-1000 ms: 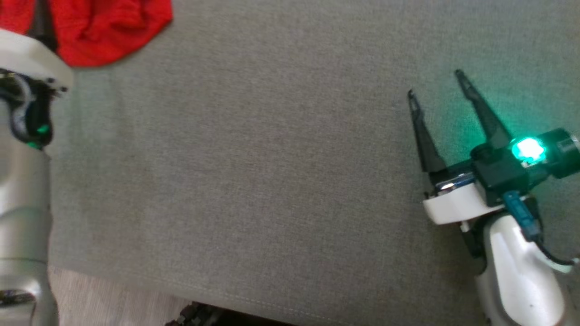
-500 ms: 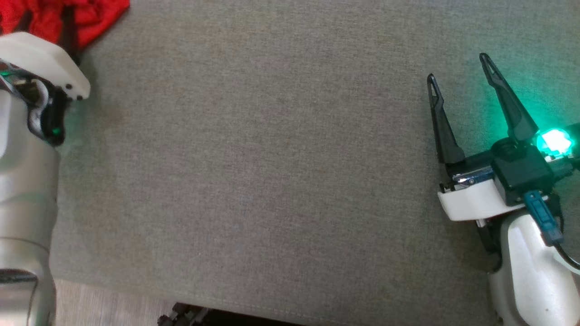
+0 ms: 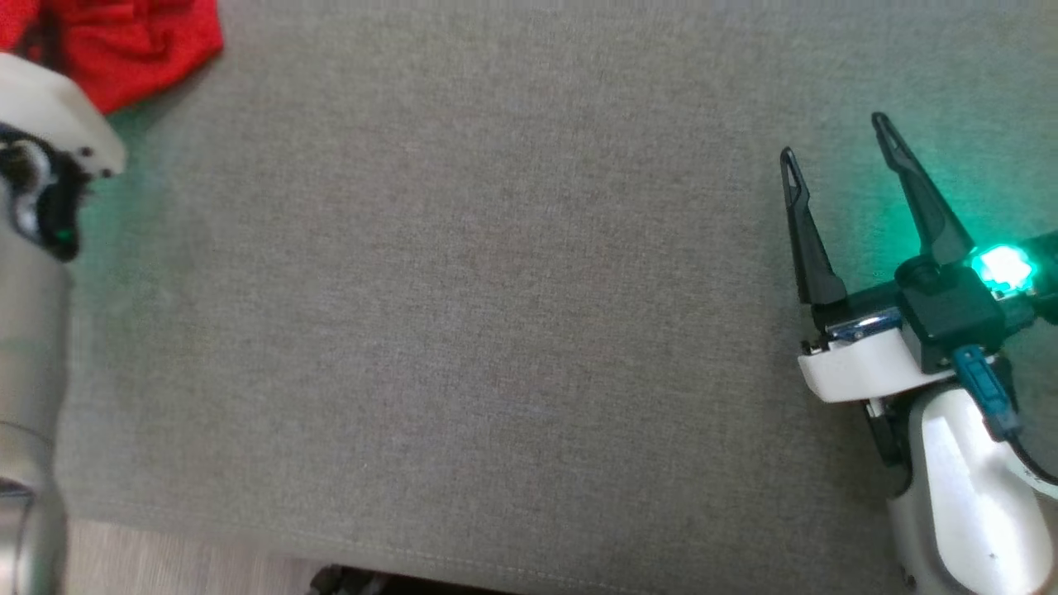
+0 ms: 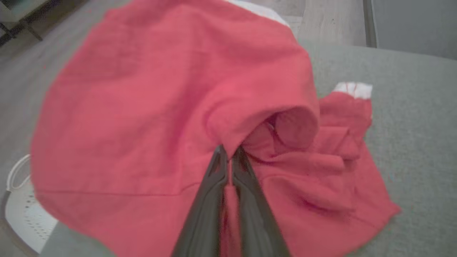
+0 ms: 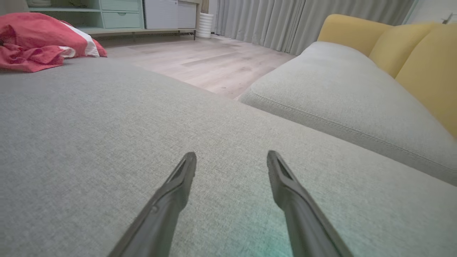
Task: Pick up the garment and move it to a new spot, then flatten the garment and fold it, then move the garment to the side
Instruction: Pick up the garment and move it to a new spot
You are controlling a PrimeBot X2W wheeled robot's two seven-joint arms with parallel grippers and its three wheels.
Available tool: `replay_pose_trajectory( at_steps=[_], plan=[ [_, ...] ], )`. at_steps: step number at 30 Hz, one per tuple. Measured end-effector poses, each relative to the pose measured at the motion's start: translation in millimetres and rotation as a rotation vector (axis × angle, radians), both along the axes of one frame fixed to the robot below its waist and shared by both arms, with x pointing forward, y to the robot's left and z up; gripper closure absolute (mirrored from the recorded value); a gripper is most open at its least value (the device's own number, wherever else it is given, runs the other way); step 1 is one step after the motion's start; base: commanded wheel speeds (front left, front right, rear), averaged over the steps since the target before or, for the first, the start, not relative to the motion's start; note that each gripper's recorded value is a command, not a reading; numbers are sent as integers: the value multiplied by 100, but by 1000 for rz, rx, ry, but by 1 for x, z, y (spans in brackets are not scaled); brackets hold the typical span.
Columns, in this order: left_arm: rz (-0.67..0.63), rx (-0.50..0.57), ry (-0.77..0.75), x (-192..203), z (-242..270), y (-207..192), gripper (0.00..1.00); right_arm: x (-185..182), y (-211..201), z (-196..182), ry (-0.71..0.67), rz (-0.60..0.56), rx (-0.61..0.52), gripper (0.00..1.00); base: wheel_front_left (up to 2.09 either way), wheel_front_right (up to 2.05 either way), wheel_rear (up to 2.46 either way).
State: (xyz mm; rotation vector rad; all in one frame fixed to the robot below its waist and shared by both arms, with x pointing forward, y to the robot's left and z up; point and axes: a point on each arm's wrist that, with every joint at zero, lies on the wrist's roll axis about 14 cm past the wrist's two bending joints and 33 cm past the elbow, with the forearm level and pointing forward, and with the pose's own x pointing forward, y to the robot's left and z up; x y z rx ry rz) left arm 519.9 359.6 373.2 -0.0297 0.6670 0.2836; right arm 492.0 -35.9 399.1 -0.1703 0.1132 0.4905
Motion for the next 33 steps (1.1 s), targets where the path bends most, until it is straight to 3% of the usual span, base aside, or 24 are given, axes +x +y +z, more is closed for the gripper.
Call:
replay_pose_trajectory(
  at_steps=[5, 11, 15, 19, 28, 33],
  plan=[
    [-41, 73, -107, 5, 54, 13, 100, -4, -7, 22, -41, -23, 30, 0, 0, 0, 0],
    [-174, 134, -281, 20, 137, -14, 100, -17, -25, 56, -90, -74, 93, 0, 0, 0, 0],
    [-297, 146, -422, 27, 203, -57, 100, -38, -41, 67, -88, -119, 120, 0, 0, 0, 0],
    [-475, 108, -543, 24, 257, -131, 100, -59, -58, 76, -94, -167, 143, 0, 0, 0, 0],
    [-816, -303, -705, -26, 305, -334, 100, -94, -111, 96, -138, -317, 172, 0, 0, 0, 0],
    [-872, -513, -709, -53, 291, -396, 100, -104, -131, 97, -144, -375, 173, 0, 0, 0, 0]
  ],
)
